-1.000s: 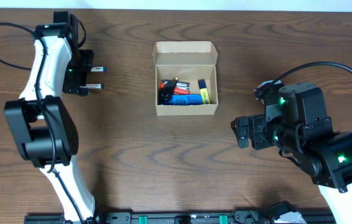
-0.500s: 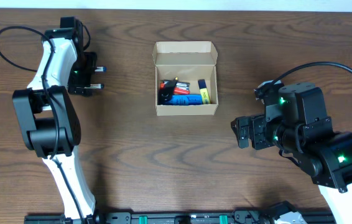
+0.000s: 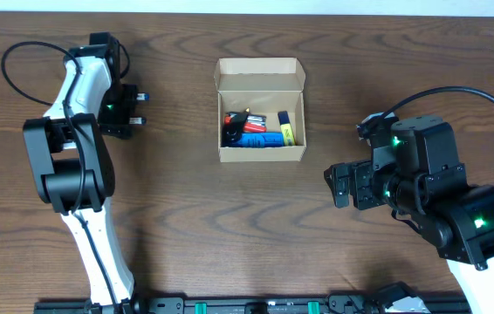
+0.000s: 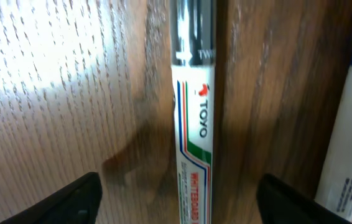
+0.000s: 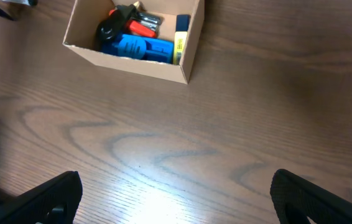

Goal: Pack container
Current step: 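Lower the left gripper and grasp the black-capped marker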

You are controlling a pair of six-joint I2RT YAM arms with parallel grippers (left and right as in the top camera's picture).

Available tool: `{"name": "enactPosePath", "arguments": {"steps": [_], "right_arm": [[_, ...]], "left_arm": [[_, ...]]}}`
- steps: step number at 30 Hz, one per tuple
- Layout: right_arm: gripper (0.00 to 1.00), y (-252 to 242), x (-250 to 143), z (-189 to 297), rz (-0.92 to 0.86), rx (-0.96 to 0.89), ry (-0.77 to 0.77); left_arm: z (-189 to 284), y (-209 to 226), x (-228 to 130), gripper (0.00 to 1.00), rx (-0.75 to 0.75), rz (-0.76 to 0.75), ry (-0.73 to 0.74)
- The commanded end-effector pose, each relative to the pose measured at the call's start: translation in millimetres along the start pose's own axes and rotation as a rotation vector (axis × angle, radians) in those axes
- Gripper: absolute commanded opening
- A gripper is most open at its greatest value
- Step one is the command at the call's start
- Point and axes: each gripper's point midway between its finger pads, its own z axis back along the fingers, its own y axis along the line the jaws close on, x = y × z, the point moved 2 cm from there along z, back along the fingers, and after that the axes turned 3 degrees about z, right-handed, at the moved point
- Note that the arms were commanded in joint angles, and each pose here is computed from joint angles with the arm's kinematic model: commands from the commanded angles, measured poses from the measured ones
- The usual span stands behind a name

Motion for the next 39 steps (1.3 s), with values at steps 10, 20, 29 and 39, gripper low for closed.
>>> {"name": "enactPosePath", "arguments": {"steps": [10,20,29,39], "right_arm": [[0.99,-2,0,-1,0.007,-0.004,0.004],[0.99,-2,0,-1,0.007,-0.004,0.004],[0.99,-2,0,-1,0.007,-0.004,0.004],[0.99,-2,0,-1,0.007,-0.004,0.004]], "left_arm": [[-14,7,10,0.63,0.042,-0.015,-0.029],[-20,9,10,0.61,0.043,-0.015,-0.03],[-31,16,7,0.6,0.057,-0.015,-0.019],[-33,19,3,0.12,0.067,-0.043,0.009]]}}
